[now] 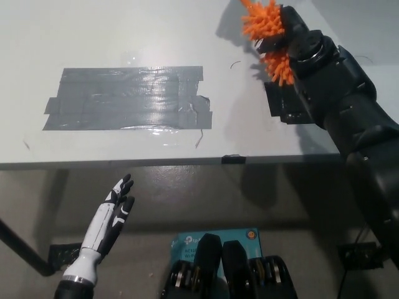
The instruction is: A person hands an oraange duster to the robot and the robot grabs it with its right hand and places it on the black marked spot infron tof it on the desk
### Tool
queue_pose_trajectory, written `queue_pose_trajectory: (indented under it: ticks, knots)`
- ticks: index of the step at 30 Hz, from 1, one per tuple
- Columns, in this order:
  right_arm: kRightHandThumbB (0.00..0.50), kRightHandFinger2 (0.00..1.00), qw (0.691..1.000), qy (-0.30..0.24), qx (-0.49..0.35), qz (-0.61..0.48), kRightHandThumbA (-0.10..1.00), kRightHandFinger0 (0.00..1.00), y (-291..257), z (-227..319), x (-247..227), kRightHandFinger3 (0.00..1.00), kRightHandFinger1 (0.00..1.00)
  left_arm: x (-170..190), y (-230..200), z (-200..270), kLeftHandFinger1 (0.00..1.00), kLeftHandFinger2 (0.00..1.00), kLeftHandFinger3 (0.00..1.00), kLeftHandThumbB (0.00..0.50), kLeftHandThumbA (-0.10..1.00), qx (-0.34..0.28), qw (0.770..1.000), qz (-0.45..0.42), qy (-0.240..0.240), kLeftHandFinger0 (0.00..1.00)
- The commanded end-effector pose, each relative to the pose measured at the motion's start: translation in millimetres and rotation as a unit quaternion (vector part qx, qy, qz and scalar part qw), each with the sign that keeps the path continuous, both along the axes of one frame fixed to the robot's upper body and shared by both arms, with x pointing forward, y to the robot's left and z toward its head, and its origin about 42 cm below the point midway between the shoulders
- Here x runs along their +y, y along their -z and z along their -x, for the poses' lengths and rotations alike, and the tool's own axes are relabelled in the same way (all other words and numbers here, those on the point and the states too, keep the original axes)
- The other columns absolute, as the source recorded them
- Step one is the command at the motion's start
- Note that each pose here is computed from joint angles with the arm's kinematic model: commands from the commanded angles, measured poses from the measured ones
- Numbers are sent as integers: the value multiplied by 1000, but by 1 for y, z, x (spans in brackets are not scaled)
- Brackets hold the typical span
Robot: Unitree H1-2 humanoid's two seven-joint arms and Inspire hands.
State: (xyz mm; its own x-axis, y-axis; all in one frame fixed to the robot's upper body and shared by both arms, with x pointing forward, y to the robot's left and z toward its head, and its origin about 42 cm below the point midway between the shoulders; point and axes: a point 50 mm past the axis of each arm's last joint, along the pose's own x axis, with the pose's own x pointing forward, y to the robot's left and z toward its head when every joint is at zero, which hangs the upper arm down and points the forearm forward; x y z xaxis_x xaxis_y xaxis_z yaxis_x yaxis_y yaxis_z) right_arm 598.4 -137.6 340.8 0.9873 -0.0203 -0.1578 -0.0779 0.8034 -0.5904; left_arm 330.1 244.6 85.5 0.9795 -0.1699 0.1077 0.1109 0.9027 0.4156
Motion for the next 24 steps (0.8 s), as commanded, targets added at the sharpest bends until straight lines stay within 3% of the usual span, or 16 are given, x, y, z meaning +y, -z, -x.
queue_pose_trajectory:
  ticks: [1,4,5,10,13,15,18,24]
  knots:
    - [207,977,998,1,-67,-15,-100,198,-34,-5,-8,1000,632,-2,-16,-6,1000,1000,1000,219,1000,-30,999,9,9,1000]
    - [200,912,997,4,-67,-28,-100,141,-33,-6,-12,1000,571,-2,-16,-7,1000,1000,1000,211,1000,-33,999,9,9,1000]
    - [177,863,997,5,-69,-28,-100,85,-34,-6,-13,1000,515,-2,-16,-7,1000,1000,1000,210,1000,-34,999,9,9,1000]
    - [186,954,995,2,-97,-27,-100,151,-54,-8,-25,989,613,-2,-16,-9,1000,1000,1000,207,1000,-35,999,12,10,1000]
    - [189,905,993,0,-118,-30,-100,102,-71,-9,-32,893,595,-1,-16,-9,1000,1000,1000,195,1000,-36,999,12,10,1000]
    - [183,899,991,1,-133,-26,-100,85,-84,-9,-39,896,602,0,-16,-8,1000,1000,1000,187,1000,-34,999,12,8,1000]
    - [190,1000,990,7,-144,-5,-100,204,-91,-9,-51,955,711,1,-16,-9,1000,1000,1000,181,1000,-33,999,13,9,1000]
    - [196,996,991,13,-131,17,-100,157,-75,-6,-78,940,682,0,-12,-5,1000,1000,1000,176,1000,-28,999,12,7,1000]
